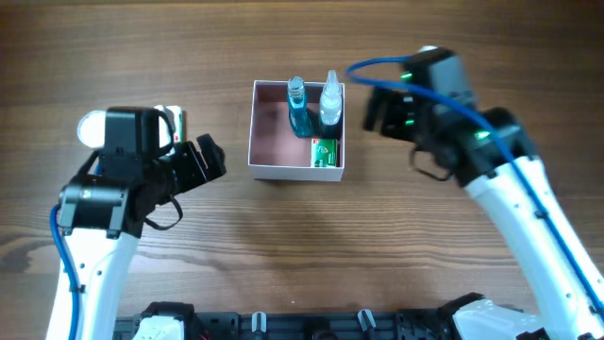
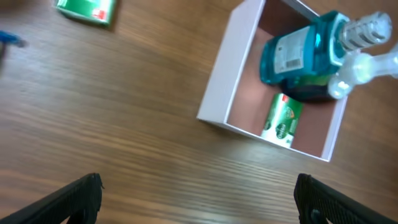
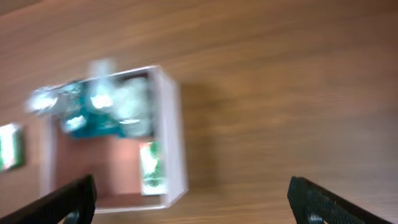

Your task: Pack container

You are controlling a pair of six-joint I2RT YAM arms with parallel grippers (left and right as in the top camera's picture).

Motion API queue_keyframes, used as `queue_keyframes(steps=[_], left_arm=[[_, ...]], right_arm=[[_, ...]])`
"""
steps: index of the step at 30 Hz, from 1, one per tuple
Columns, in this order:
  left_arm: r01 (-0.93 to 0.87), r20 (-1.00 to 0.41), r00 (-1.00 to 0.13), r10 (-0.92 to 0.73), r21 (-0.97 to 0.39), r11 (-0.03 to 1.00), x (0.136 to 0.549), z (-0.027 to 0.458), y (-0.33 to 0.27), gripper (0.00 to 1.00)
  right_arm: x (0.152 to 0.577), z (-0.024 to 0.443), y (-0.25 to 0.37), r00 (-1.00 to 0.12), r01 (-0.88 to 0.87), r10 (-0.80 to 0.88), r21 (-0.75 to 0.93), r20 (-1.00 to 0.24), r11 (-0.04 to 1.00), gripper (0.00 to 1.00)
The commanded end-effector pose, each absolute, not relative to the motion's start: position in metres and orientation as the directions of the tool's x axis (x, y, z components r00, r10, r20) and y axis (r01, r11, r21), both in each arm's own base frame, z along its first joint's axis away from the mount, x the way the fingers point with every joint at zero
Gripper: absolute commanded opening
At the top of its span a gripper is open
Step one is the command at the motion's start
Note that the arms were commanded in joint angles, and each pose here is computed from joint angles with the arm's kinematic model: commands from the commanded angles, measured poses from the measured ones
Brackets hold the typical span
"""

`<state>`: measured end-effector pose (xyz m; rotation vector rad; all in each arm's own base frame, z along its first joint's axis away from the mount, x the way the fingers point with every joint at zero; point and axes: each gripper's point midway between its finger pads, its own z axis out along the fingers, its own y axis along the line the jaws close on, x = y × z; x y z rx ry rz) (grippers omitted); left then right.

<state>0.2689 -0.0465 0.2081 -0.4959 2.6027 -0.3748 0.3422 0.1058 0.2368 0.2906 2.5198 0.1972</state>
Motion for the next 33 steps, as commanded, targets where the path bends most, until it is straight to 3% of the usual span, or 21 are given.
queue_keyframes(steps=[1, 8, 13, 25, 33], left_arm=[[-0.37, -0.482, -0.732, -0.481, -0.311, 0.875, 0.291, 0.26, -0.013, 1.0], [-0.561, -0.457, -0.649, -0.609, -0.253, 0.788, 0.322, 0.283, 0.067, 1.0], [-0.686, -0.414, -0.58, -0.702, -0.215, 0.694, 0.345, 0.25, 0.12, 1.0], [-0.79, -0.226, -0.571, -0.789, -0.11, 0.603, 0.389, 0.131, 0.173, 1.0], [-0.81, -0.272, -0.558, -0.784, -0.023, 0.585, 0.397, 0.114, 0.196, 0.99]], right_arm=[[0.345, 0.224, 0.073, -0.826, 0.212, 0.283, 0.196, -0.488, 0.957, 1.0], [0.349, 0.213, 0.05, -0.84, 0.242, 0.303, 0.19, -0.449, 0.952, 1.0], [0.348, 0.203, 0.054, -0.867, 0.219, 0.278, 0.185, -0.414, 0.958, 1.0], [0.345, 0.185, 0.058, -0.899, 0.221, 0.272, 0.181, -0.344, 0.958, 1.0], [0.342, 0.184, 0.058, -0.904, 0.223, 0.271, 0.175, -0.331, 0.959, 0.99]])
